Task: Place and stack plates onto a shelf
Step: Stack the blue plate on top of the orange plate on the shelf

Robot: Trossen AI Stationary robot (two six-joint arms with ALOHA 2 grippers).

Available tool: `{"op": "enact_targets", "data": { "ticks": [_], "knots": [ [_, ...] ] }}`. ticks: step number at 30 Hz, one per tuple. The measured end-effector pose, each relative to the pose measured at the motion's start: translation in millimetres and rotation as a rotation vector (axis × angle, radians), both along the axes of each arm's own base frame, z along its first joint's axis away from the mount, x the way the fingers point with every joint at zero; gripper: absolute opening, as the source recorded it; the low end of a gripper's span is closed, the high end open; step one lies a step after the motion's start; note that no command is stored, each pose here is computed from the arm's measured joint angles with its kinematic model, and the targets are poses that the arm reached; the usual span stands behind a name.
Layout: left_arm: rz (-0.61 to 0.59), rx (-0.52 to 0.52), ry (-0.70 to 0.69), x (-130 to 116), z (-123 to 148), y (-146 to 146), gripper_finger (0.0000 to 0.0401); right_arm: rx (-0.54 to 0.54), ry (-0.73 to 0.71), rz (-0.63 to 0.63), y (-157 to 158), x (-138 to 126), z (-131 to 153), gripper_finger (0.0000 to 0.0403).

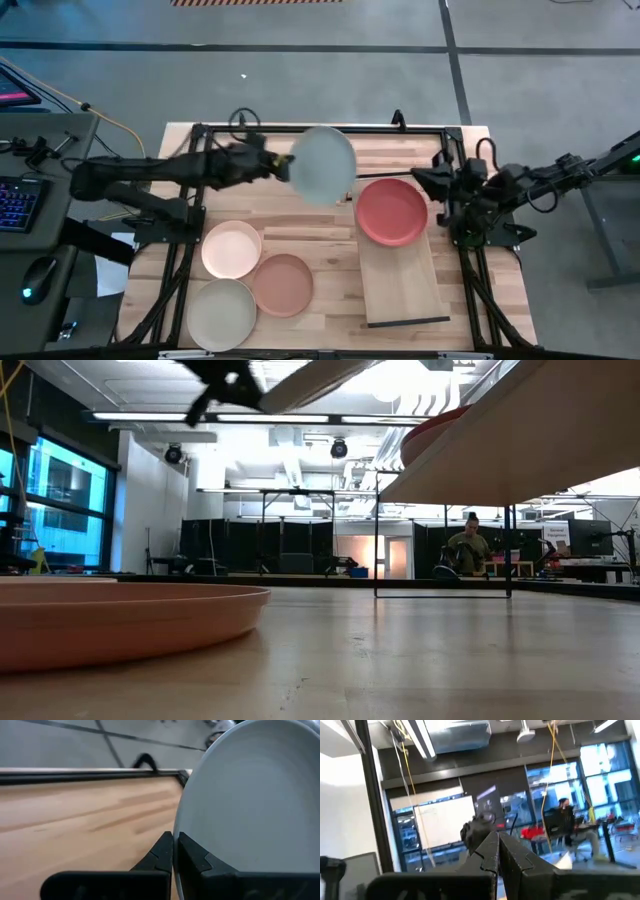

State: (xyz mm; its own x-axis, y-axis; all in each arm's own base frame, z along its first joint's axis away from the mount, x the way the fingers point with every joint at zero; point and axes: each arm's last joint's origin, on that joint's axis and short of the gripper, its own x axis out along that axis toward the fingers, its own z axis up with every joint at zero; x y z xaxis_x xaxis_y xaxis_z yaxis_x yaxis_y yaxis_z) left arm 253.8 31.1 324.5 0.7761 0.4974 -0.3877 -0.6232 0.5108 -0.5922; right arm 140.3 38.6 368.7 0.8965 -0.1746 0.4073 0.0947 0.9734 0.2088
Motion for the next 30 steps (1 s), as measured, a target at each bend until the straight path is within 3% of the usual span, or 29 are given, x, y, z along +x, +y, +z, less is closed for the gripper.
{"op": "enact_targets", "data": {
  "ticks": [7,17,21,30],
  "knots": [
    [-0.141,0.056,0.05,71.0,10.4,-29.9,0.0,0.0,-0.02,-0.003,-2.2,-5.7,2.8,0.0],
    [-0.282,0.114,0.141,157.1,10.5,-34.7,0.0,-0.017,-0.028,0.031,-1.0,-5.5,3.1,0.0],
    [-0.302,0.14,0.167,175.9,2.2,-35.5,0.0002,-0.019,-0.024,0.037,-0.7,-5.0,2.6,0.0],
    [-0.322,0.128,0.223,190.2,-21.5,-32.5,0.0005,-0.023,-0.016,0.04,-0.4,-4.6,1.9,0.0]
  ]
}}
